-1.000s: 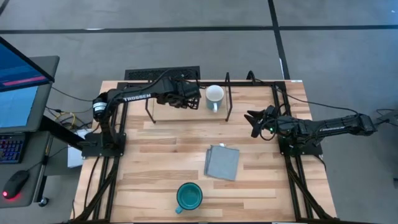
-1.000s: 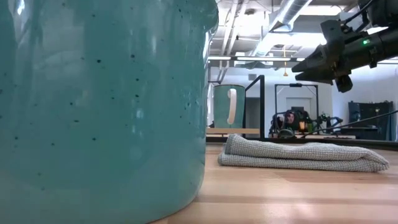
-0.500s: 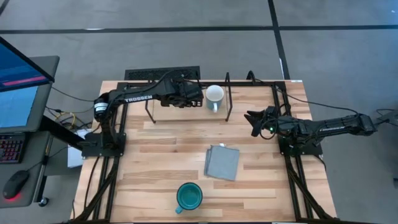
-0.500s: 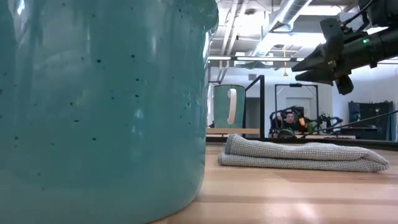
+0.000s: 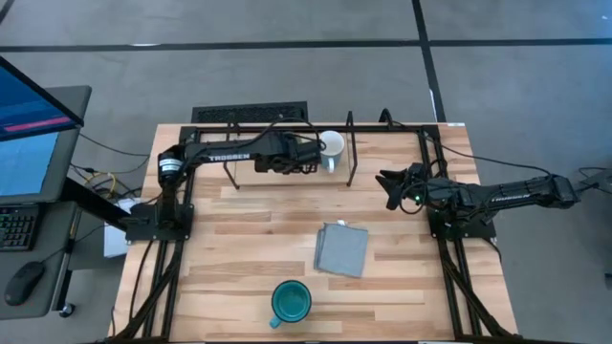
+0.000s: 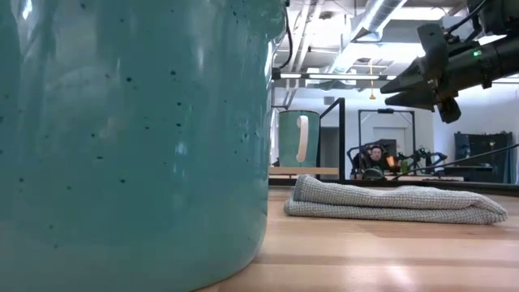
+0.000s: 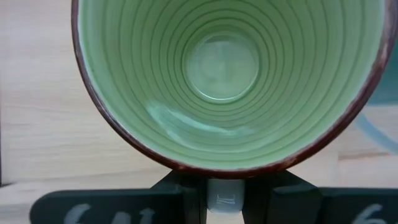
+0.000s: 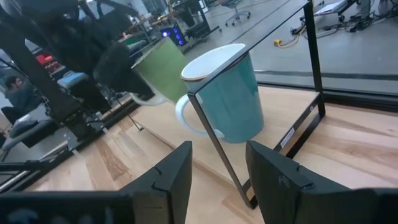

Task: Stack small to large cups/mugs on shelf
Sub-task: Put the green mug on the shelf

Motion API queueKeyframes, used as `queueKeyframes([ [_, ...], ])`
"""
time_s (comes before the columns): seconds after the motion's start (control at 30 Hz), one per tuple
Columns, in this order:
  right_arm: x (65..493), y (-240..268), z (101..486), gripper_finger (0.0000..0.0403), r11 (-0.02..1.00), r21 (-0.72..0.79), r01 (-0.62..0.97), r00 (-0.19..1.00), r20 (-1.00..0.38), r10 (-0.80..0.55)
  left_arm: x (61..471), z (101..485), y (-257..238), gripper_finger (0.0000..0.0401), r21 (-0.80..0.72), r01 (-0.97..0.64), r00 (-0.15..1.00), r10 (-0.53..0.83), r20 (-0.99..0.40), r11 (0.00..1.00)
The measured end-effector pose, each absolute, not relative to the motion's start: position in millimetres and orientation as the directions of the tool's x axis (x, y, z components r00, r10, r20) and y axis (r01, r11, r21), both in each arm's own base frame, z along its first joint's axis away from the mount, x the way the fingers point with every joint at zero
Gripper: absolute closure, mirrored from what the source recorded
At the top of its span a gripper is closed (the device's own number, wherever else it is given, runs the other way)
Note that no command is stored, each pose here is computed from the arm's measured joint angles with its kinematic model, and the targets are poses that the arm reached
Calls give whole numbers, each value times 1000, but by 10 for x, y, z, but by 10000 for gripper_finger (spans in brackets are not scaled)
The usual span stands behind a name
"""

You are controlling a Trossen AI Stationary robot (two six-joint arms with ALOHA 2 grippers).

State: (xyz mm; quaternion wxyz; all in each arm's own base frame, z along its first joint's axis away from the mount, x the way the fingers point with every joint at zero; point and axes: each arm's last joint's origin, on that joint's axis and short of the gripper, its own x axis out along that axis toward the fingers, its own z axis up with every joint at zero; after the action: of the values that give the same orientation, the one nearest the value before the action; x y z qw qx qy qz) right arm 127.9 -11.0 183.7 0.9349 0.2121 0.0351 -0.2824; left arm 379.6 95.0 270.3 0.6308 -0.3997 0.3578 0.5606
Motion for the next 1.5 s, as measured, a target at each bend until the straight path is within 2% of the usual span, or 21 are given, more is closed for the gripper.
queueKeyframes([
  [0.37, 1278, -111, 1832, 230, 751, 373, 545, 837, -190, -513, 3871, 2389, 1096, 359, -14, -1000, 19, 388, -921, 16],
  [0.87, 1274, -110, 1817, 230, 752, 363, 551, 834, -205, -513, 3921, 2347, 1179, 359, -62, -998, 63, 365, -929, 12],
  [1.17, 1274, -110, 1816, 230, 752, 362, 551, 834, -205, -512, 3921, 2345, 1174, 281, -76, -997, 70, 340, -938, -4],
  [1.5, 1274, -110, 1816, 230, 752, 361, 551, 834, -205, -512, 3922, 2347, 1170, 271, -87, -996, 75, 330, -941, -24],
])
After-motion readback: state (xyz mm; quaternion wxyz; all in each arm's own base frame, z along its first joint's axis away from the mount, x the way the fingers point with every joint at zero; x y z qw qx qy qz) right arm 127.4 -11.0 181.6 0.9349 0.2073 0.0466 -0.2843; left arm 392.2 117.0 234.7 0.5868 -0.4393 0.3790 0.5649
